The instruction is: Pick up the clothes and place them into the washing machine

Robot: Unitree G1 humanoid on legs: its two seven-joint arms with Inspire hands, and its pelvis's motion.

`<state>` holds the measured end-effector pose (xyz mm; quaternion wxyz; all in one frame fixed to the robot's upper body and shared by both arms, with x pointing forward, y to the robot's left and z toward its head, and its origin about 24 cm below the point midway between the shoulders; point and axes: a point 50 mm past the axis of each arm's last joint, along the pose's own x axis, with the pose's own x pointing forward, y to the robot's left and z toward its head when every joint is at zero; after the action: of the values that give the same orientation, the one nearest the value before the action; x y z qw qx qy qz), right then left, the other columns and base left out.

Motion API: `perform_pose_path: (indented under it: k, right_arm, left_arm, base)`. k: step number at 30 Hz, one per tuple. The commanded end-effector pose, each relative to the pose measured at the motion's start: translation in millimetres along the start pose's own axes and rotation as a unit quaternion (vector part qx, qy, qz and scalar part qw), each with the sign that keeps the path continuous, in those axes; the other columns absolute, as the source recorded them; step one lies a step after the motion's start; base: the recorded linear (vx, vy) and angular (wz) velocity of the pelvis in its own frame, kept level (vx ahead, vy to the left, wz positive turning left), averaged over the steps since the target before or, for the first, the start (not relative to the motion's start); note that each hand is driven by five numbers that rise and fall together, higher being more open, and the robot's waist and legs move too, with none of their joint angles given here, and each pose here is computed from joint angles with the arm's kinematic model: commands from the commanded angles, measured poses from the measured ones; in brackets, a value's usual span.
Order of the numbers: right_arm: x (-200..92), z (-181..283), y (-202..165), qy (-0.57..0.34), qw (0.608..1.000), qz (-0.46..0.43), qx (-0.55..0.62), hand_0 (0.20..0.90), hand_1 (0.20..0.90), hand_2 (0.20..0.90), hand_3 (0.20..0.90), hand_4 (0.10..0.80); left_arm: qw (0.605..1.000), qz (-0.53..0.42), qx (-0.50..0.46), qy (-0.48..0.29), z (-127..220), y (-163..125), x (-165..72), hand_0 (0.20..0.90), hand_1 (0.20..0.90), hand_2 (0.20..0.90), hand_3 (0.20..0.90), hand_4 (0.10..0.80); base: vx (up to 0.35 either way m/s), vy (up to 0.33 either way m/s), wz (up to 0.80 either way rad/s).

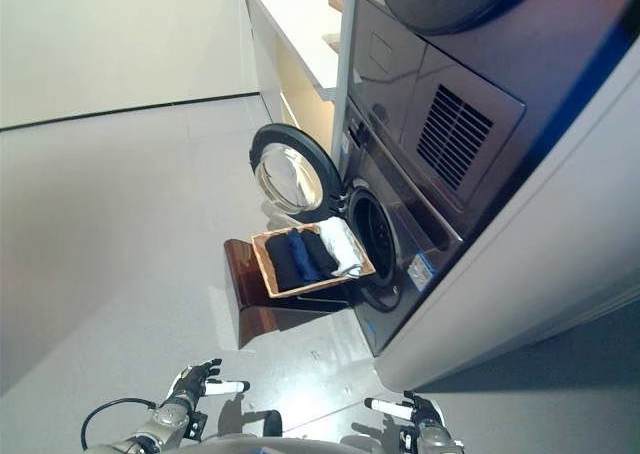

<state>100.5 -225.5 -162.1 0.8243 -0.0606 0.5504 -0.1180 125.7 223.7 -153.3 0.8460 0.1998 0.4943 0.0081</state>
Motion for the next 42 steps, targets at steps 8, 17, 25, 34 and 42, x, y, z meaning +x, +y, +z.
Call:
perform_pose_path:
  k: [8, 17, 25, 34, 42]
  right_arm:
    - [2.2, 18.7, -27.6, -0.040, 0.999, -0.028, 0.015, 0.900, 0.900, 0.900, 0.900, 0.800]
    - [0.7, 7.5, -17.2, -0.030, 0.999, -0.011, 0.015, 0.900, 0.900, 0.900, 0.900, 0.800]
    - [2.6, 26.2, -17.3, -0.055, 0.998, -0.010, 0.021, 0.900, 0.900, 0.900, 0.900, 0.800]
    - [2.4, 23.3, -16.7, -0.052, 0.998, -0.015, 0.031, 0.900, 0.900, 0.900, 0.900, 0.800]
    - [2.6, 22.7, -15.5, -0.045, 0.998, -0.014, 0.049, 0.900, 0.900, 0.900, 0.900, 0.800]
  left_arm:
    - [1.000, 0.010, 0.016, -0.007, -2.2, 14.5, 0.2, 0.900, 0.900, 0.900, 0.900, 0.800]
    - [0.999, -0.030, 0.005, -0.026, 7.7, -15.2, -0.9, 0.900, 0.900, 0.900, 0.900, 0.800]
    - [0.999, -0.009, -0.023, -0.022, 6.2, -8.6, -0.5, 0.900, 0.900, 0.900, 0.900, 0.800]
    - [0.999, 0.000, -0.033, 0.016, -12.5, -11.3, -4.4, 0.900, 0.900, 0.900, 0.900, 0.800]
    - [1.000, 0.004, -0.024, 0.017, -16.1, -4.0, -4.6, 0.900, 0.900, 0.900, 0.900, 0.800]
  base:
    - [0.364, 0.017, 0.08]
    - [0.251, -0.122, 0.39]
    - [0.107, -0.046, -0.09]
    - [0.200, 0.147, -0.16]
    - [0.206, 0.245, -0.50]
